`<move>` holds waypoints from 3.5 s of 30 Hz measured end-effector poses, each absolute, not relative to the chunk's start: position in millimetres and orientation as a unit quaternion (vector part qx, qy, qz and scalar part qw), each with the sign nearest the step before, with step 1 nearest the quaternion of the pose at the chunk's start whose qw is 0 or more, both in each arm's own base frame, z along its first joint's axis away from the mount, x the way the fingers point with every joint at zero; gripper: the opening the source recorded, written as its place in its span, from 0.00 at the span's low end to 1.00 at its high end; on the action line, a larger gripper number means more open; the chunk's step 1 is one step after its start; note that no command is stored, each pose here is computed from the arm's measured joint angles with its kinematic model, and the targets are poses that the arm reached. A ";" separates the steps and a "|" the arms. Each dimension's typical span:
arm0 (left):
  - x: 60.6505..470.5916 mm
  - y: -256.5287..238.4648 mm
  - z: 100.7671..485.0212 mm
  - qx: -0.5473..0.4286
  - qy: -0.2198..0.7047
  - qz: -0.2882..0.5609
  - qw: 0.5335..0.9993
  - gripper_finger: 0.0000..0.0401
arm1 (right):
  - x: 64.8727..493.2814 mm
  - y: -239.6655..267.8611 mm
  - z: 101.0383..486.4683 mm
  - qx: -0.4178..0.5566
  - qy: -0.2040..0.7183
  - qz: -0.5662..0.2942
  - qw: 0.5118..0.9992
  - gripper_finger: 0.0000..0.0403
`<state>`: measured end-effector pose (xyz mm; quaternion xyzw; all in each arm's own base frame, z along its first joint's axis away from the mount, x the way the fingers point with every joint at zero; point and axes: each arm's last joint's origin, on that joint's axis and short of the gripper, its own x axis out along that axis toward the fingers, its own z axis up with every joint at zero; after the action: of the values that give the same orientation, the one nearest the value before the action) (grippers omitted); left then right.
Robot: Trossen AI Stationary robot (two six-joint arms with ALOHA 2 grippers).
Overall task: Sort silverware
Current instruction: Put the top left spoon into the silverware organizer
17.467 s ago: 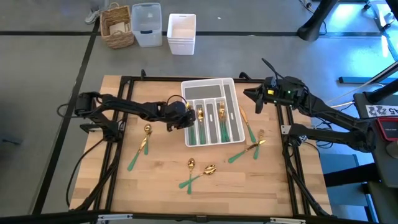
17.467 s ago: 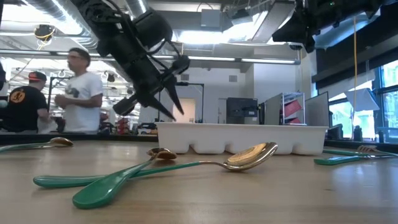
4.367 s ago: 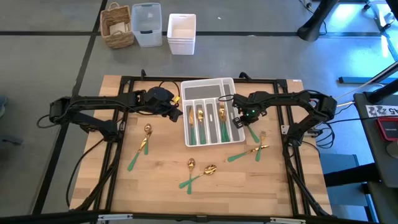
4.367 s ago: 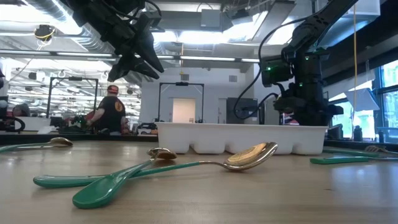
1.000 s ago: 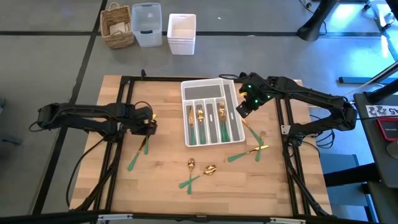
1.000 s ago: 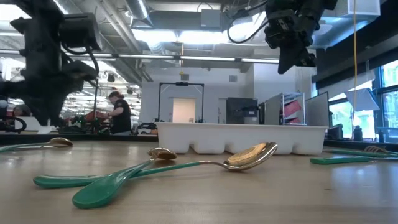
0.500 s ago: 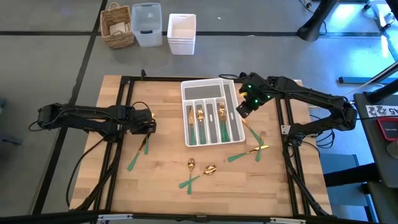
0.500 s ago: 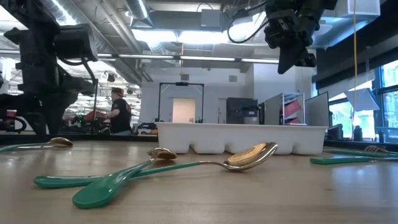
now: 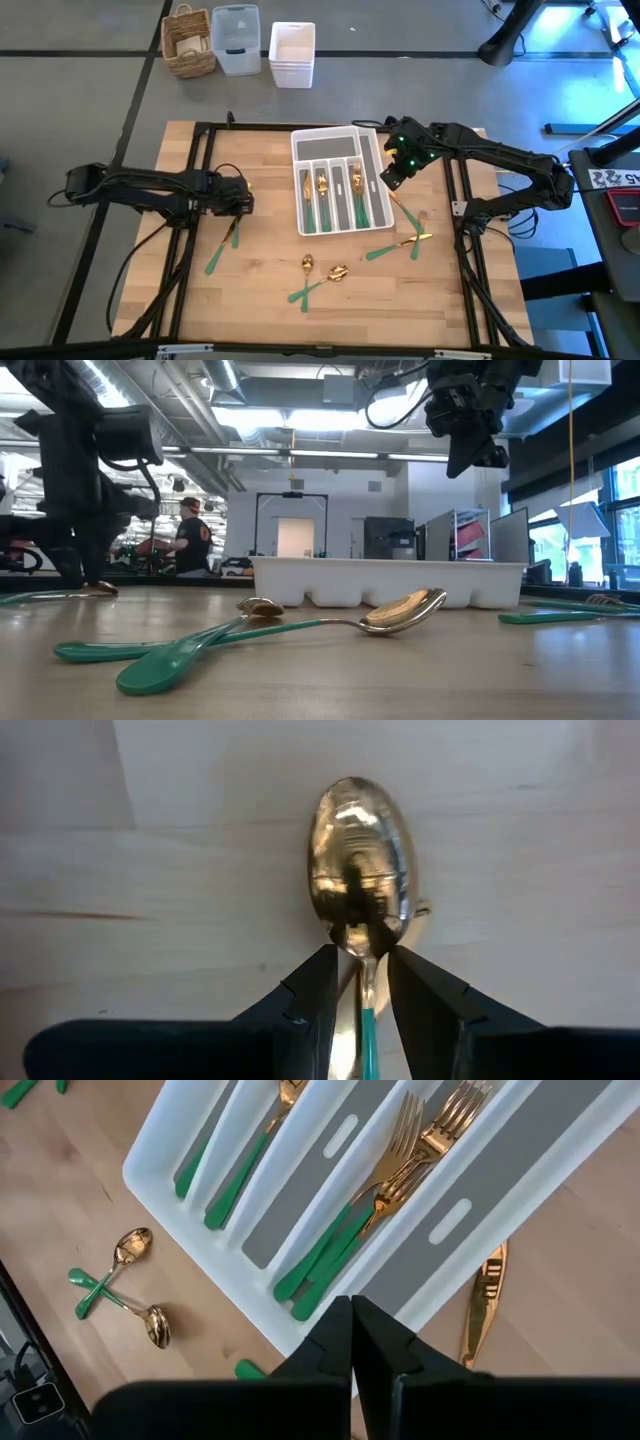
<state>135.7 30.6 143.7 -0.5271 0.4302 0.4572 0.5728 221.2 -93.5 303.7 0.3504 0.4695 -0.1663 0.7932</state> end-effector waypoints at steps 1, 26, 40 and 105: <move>136.0 30.7 142.3 -0.525 0.435 0.459 0.570 0.21 | 221.2 -93.5 303.7 0.350 0.470 -0.166 0.793 0.01; 140.4 29.9 142.9 -0.551 0.428 0.437 0.567 0.02 | 221.2 -93.4 303.7 0.317 0.476 -0.147 0.807 0.01; 174.8 37.8 200.0 -0.651 0.153 0.259 0.697 0.01 | 221.5 -93.5 303.8 0.286 0.480 -0.128 0.819 0.01; 303.3 83.5 195.2 -0.578 0.082 0.205 0.786 0.03 | 230.6 -97.7 309.6 0.226 0.437 -0.101 0.865 0.01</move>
<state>303.3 83.5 195.2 -0.5777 0.0820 0.2050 0.7858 230.6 -97.7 309.6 0.2255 0.4373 -0.1009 0.8647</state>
